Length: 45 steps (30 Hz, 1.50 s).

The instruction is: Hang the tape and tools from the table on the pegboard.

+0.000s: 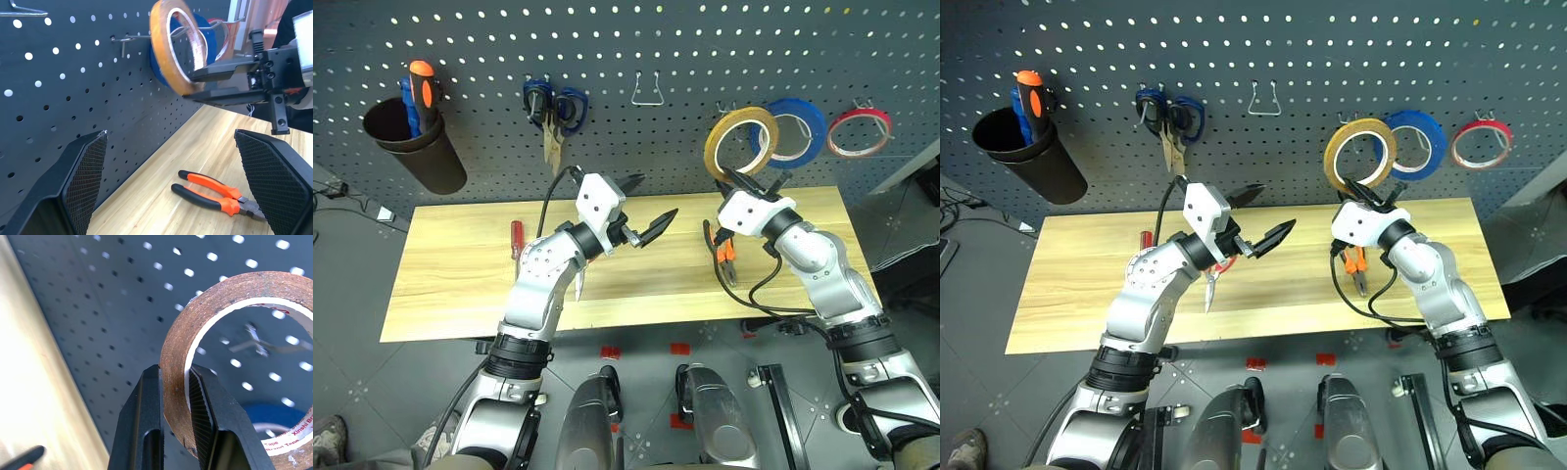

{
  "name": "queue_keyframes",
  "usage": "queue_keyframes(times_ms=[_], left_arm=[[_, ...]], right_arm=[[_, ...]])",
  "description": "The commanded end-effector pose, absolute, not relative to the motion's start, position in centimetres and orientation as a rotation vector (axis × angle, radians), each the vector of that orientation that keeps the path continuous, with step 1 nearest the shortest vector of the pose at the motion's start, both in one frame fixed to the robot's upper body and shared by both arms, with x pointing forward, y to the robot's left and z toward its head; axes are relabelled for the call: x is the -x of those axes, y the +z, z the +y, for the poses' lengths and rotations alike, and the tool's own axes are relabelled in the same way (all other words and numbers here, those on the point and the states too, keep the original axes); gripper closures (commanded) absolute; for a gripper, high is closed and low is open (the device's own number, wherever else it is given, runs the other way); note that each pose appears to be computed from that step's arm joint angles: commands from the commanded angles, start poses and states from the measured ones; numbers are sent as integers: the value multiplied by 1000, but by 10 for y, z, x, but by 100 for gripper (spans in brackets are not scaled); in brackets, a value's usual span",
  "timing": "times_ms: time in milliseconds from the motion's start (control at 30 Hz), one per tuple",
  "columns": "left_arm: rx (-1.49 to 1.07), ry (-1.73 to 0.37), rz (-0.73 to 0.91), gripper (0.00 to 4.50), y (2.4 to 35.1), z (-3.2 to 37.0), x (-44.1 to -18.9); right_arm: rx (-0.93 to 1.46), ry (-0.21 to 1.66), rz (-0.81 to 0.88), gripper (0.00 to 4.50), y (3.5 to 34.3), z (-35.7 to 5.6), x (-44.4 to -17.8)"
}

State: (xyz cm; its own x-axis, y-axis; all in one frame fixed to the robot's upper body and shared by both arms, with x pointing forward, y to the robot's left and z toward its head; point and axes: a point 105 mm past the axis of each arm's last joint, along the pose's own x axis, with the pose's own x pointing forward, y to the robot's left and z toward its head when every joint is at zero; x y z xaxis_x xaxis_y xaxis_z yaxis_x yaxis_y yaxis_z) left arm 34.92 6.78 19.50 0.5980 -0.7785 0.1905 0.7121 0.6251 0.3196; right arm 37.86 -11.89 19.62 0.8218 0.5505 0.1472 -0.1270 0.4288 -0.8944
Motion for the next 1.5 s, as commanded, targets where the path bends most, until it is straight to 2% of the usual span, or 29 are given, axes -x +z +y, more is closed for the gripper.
queue_keyframes(times_ms=[33, 233, 333, 533, 633, 833, 1300, 1400, 1500], left_arm=[[-275, -841, -342, 9, 197, 84, -353], [-383, -881, -236, 9, 177, 112, -360], [-420, -952, -134, 9, 159, 123, -360], [-449, -988, -111, 9, 158, 124, -361], [-471, -1011, -106, 9, 155, 121, -359], [-488, -1025, -120, 9, 155, 116, -357], [-467, -1002, -134, 9, 155, 115, -357], [-452, -1010, -124, 9, 152, 116, -355], [-440, -1017, -117, 9, 151, 117, -353]], right_arm=[[1003, 441, -480, 311, 195, -119, -366], [881, 390, -370, 105, 174, -123, -347], [670, 315, -163, 1, 148, -131, -346], [320, 127, 265, 1, 95, -147, -362], [220, 124, 387, 1, 82, -144, -371], [174, 147, 511, 1, 66, -140, -388], [198, 152, 597, 1, 54, -148, -418], [129, 147, 648, 60, 49, -152, -416], [81, 155, 680, 159, 47, -151, -413]])
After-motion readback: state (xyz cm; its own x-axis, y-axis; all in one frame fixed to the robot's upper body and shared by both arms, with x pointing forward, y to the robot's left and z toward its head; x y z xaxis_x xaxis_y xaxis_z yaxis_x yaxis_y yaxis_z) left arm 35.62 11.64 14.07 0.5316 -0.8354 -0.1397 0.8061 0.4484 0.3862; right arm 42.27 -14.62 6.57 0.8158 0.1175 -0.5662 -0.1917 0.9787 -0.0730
